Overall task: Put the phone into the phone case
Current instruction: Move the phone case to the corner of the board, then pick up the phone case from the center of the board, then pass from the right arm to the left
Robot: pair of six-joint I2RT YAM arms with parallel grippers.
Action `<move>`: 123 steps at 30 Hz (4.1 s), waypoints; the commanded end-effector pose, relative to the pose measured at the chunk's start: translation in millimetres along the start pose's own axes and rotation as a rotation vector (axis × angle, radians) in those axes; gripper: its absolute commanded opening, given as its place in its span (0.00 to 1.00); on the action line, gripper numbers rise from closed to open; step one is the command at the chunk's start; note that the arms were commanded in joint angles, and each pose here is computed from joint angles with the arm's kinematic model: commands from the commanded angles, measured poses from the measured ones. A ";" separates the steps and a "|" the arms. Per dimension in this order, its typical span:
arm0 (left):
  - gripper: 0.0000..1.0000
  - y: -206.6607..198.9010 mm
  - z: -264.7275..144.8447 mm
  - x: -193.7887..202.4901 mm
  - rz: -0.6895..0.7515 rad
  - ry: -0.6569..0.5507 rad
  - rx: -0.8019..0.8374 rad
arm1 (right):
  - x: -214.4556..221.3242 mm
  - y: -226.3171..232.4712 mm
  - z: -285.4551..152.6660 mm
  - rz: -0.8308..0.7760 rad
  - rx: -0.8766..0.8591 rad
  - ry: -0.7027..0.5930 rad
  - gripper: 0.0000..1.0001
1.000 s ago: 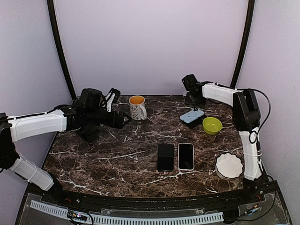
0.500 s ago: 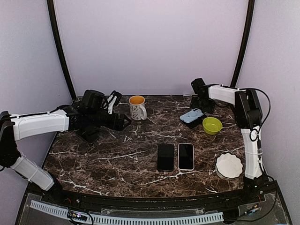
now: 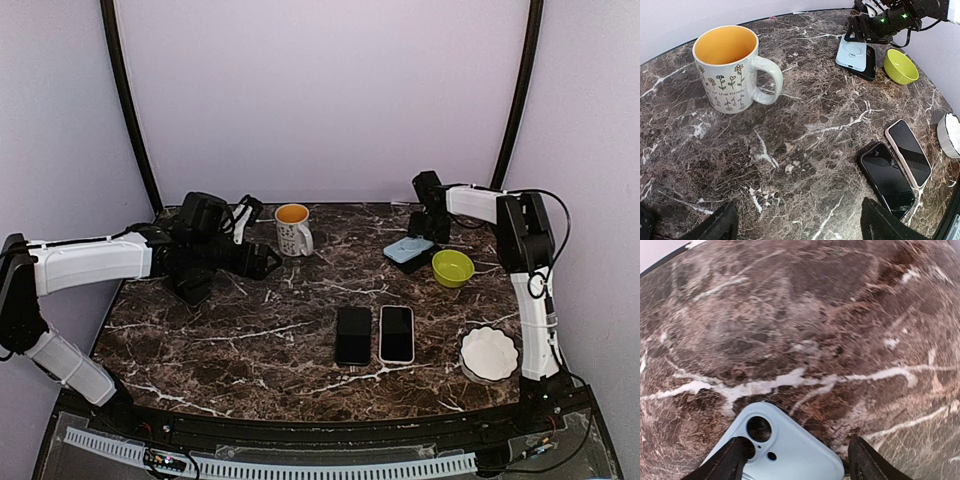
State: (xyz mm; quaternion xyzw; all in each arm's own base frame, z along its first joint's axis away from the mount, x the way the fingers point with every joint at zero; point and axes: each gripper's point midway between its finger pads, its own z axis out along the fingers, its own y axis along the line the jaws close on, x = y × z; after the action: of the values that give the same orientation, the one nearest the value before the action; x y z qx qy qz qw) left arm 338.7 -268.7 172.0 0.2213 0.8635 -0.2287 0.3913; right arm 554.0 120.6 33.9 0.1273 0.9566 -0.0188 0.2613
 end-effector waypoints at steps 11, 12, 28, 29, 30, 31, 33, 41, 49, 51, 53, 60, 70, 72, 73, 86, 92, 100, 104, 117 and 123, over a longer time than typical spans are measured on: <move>0.87 -0.8 -6.1 -13.2 0.018 -0.023 0.003 | 59.6 68.2 -34.5 -0.386 -0.239 -0.013 0.61; 0.87 -1.2 -5.7 -12.9 0.018 -0.022 0.005 | 64.7 69.1 -37.5 -0.404 -0.254 -0.013 0.62; 0.87 -3.9 -5.2 -12.1 0.017 -0.012 0.021 | 55.2 78.6 -88.8 -0.301 -0.236 -0.074 0.77; 0.87 -4.3 -5.2 -12.3 0.016 -0.012 0.023 | 59.9 75.2 -89.6 -0.269 -0.231 -0.052 0.78; 0.87 -4.7 -5.5 -12.4 0.015 -0.012 0.025 | 64.9 72.4 -90.5 -0.235 -0.229 -0.030 0.78; 0.87 -4.8 -5.7 -12.1 0.014 -0.011 0.026 | 70.6 70.3 -91.3 -0.201 -0.236 -0.004 0.78; 0.87 -5.8 -6.1 -12.5 0.013 -0.011 0.030 | 86.3 68.1 -90.2 -0.134 -0.272 0.061 0.76; 0.87 -8.2 -8.3 -14.2 0.012 -0.016 0.042 | 115.6 71.5 -95.1 0.012 -0.441 0.155 0.43; 0.87 -9.2 -10.5 -15.9 0.013 -0.023 0.046 | 125.4 73.0 -77.1 0.026 -0.449 0.198 0.44; 0.87 -9.1 -10.7 -16.1 0.014 -0.024 0.046 | 124.7 75.0 -74.3 0.031 -0.460 0.201 0.43; 0.87 -9.2 -11.0 -16.3 0.014 -0.024 0.046 | 124.8 78.1 -73.2 0.037 -0.480 0.209 0.42; 0.87 -11.1 -11.3 -16.9 0.017 -0.024 0.055 | 125.9 90.0 -71.4 0.051 -0.554 0.230 0.25; 0.87 -11.0 -11.5 -16.7 0.020 -0.023 0.054 | 106.1 99.4 -96.3 0.045 -0.630 0.185 0.00; 0.87 -11.3 -11.9 -17.5 0.021 -0.026 0.055 | 101.8 104.0 -106.4 0.046 -0.653 0.174 0.00; 0.87 -10.9 -12.0 -17.5 0.022 -0.026 0.054 | 98.9 106.3 -112.9 0.044 -0.663 0.164 0.00; 0.85 -22.2 -38.3 -37.1 0.084 -0.181 0.100 | 84.8 157.8 -231.0 0.058 -0.783 -0.047 0.00; 0.65 -46.5 -63.8 -47.0 0.314 -0.365 0.144 | 97.7 198.2 -288.3 0.053 -0.935 -0.073 0.00; 0.73 -107.6 -137.9 -41.4 0.967 -0.862 -0.197 | 107.1 218.7 -363.1 -0.001 -1.091 -0.108 0.00; 0.79 -107.7 -120.1 -36.3 1.168 -0.818 -0.358 | 115.5 223.3 -388.5 -0.024 -1.147 -0.110 0.00; 0.83 -125.8 -77.3 -30.4 1.363 -0.789 -0.484 | 139.2 233.4 -424.3 -0.038 -1.245 -0.089 0.00; 0.77 -118.3 -78.8 -58.4 1.356 -0.839 -0.731 | 152.2 242.6 -423.5 -0.046 -1.280 -0.040 0.00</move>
State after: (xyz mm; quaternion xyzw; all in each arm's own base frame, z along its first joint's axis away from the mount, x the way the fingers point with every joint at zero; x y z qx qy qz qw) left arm 251.2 -338.4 245.4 0.5317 0.3675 0.2131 0.7327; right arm 288.6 423.8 302.6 -0.0643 0.8087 0.5035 0.2974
